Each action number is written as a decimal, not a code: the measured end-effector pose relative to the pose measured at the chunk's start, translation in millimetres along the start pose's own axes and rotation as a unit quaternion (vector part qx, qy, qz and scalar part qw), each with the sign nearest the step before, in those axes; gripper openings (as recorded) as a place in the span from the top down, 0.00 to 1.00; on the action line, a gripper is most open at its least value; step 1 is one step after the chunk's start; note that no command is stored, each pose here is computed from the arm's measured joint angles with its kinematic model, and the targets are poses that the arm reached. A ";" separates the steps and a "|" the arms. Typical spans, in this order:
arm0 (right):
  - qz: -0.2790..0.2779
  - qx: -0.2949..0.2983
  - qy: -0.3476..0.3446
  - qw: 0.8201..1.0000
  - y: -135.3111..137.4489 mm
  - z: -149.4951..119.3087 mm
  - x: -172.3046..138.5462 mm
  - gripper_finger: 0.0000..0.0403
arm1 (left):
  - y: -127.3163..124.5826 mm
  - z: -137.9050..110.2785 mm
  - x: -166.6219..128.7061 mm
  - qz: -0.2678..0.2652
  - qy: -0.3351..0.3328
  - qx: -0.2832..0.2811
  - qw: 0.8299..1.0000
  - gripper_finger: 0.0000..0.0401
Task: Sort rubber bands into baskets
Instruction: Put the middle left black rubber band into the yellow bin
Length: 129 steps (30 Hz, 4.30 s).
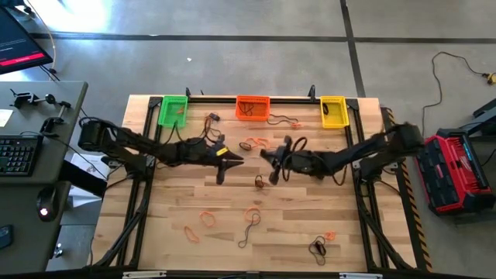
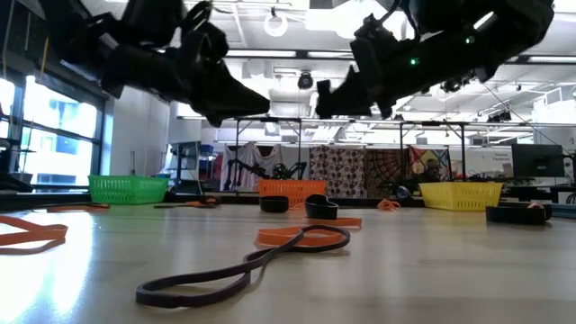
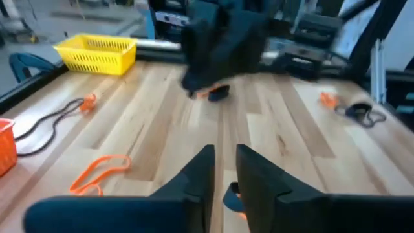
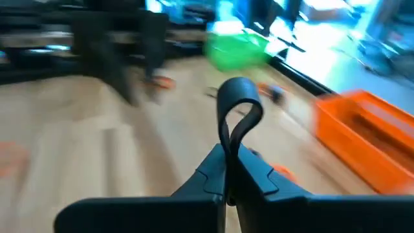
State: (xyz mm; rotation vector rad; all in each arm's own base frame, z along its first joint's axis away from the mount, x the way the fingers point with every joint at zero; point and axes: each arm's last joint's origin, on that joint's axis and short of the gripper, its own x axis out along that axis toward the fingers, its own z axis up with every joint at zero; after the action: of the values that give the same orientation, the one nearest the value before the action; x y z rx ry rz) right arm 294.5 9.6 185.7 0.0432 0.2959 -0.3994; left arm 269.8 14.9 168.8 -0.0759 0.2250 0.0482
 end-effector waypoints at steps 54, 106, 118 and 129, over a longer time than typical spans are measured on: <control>-0.369 0.294 0.453 0.756 -280.7 -38.2 -40.7 1.00 | 6.3 -7.5 -10.4 0.008 -0.040 -0.041 0.998 0.94; -0.333 0.319 0.479 0.747 -276.6 -29.2 -42.4 0.74 | 6.2 -7.7 -10.4 0.009 -0.038 -0.032 0.999 0.94; -0.338 0.327 0.478 0.741 -279.6 -15.0 -42.7 0.74 | 5.2 -7.8 -10.4 0.006 -0.038 -0.031 0.999 0.94; -0.373 0.326 0.460 0.737 -286.4 -16.8 -44.4 0.77 | 5.3 -7.9 -10.3 0.007 -0.038 -0.023 0.999 0.94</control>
State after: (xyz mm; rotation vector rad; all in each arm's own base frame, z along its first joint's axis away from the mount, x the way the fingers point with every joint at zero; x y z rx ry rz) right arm 139.4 -235.8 187.3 0.8651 1.1691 -1.2804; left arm 257.6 19.1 163.1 -0.1178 0.1490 0.0697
